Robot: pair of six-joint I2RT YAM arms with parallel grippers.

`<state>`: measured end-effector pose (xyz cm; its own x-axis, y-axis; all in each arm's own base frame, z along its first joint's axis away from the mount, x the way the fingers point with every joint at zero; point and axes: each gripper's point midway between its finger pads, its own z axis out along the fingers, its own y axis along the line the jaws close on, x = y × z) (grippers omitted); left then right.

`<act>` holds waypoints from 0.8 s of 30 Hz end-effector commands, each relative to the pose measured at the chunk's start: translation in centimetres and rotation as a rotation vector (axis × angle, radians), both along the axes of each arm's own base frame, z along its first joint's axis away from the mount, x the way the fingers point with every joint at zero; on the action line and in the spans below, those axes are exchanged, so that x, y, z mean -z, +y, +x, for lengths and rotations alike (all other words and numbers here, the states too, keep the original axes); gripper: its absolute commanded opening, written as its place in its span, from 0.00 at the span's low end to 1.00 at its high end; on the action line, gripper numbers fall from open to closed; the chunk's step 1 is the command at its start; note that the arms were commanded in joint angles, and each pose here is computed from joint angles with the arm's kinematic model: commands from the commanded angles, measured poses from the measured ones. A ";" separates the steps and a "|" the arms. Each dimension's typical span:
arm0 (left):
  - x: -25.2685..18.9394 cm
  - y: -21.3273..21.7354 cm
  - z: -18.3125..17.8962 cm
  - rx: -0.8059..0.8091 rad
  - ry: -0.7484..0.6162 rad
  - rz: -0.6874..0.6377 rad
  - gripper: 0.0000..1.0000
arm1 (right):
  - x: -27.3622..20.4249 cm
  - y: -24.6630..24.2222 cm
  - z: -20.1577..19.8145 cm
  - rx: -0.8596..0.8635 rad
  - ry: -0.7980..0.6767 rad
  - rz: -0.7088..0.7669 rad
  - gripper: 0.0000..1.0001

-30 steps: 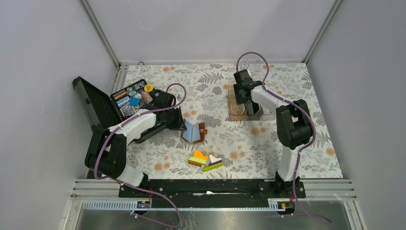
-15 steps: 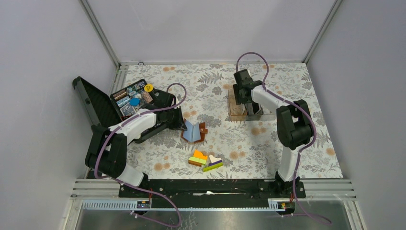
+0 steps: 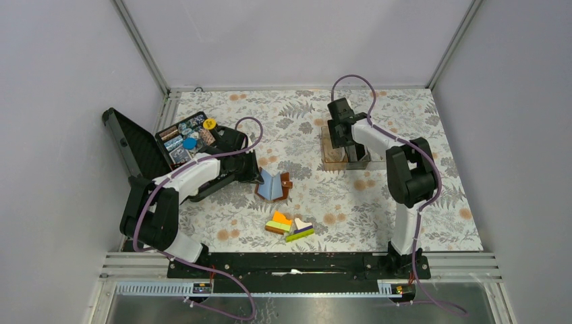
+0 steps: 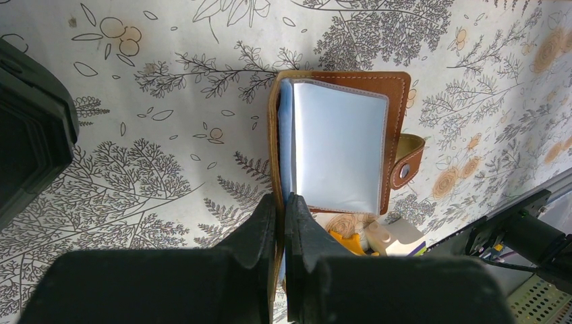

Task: Put the credit cards into the card holder
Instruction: Pick up the credit card from the storage box.

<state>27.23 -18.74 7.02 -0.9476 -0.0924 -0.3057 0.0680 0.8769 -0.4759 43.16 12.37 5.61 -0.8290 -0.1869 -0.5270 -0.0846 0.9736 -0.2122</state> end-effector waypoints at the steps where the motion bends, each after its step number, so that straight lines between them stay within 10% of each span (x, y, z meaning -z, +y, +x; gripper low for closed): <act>1: -1.5 -0.7 1.4 0.017 -0.053 -0.036 0.00 | -0.7 0.1 0.7 -0.003 -0.009 -0.026 0.63; 24: -1.5 -0.7 1.4 0.019 -0.053 -0.037 0.00 | -2.9 -0.5 0.9 0.014 -0.051 -0.045 0.61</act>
